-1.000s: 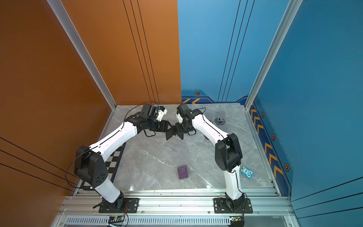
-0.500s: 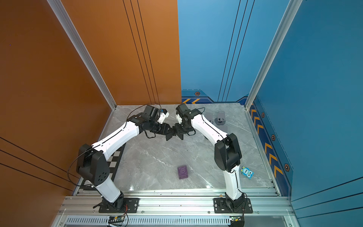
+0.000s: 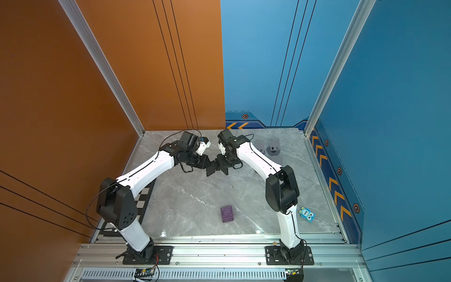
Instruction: Open the phone stand
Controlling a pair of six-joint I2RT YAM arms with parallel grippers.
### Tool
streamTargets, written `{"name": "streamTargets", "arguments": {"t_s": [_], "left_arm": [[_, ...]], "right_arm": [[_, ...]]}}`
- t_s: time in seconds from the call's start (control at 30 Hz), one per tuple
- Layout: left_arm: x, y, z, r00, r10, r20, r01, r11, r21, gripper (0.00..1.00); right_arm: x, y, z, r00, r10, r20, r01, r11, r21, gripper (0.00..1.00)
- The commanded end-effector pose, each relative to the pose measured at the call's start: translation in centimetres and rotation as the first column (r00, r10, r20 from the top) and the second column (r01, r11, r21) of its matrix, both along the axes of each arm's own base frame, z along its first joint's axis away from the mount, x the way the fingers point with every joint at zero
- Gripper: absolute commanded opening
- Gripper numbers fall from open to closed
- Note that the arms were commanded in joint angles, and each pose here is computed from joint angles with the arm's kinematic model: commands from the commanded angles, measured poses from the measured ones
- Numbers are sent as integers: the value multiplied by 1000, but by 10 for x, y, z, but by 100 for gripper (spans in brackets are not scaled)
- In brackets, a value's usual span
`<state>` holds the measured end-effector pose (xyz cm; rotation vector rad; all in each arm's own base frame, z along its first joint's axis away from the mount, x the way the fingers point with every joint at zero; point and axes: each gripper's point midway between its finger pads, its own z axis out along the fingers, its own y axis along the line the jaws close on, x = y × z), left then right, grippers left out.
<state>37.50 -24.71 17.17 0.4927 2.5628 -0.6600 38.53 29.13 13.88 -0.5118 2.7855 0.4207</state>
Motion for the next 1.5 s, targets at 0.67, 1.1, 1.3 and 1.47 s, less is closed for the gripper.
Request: {"name": "streamTargets", "arguments": {"t_s": [0.67,1.1,1.3,1.47], "left_arm": [[-46,-35,41,962,-275,4,267,930,-253,0],[-68,-35,92,946,-314,82,323,877,-356,0],[-80,-41,110,927,-365,84,363,823,-436,0],[-90,-48,122,903,-420,90,407,769,-493,0]], "right_arm": [[32,-24,-16,999,-38,-29,39,998,42,2],[38,-32,-32,995,-45,-87,59,986,157,2],[37,-34,-40,992,-41,-119,67,974,218,3],[36,-36,-45,989,-40,-141,73,969,238,3]]}}
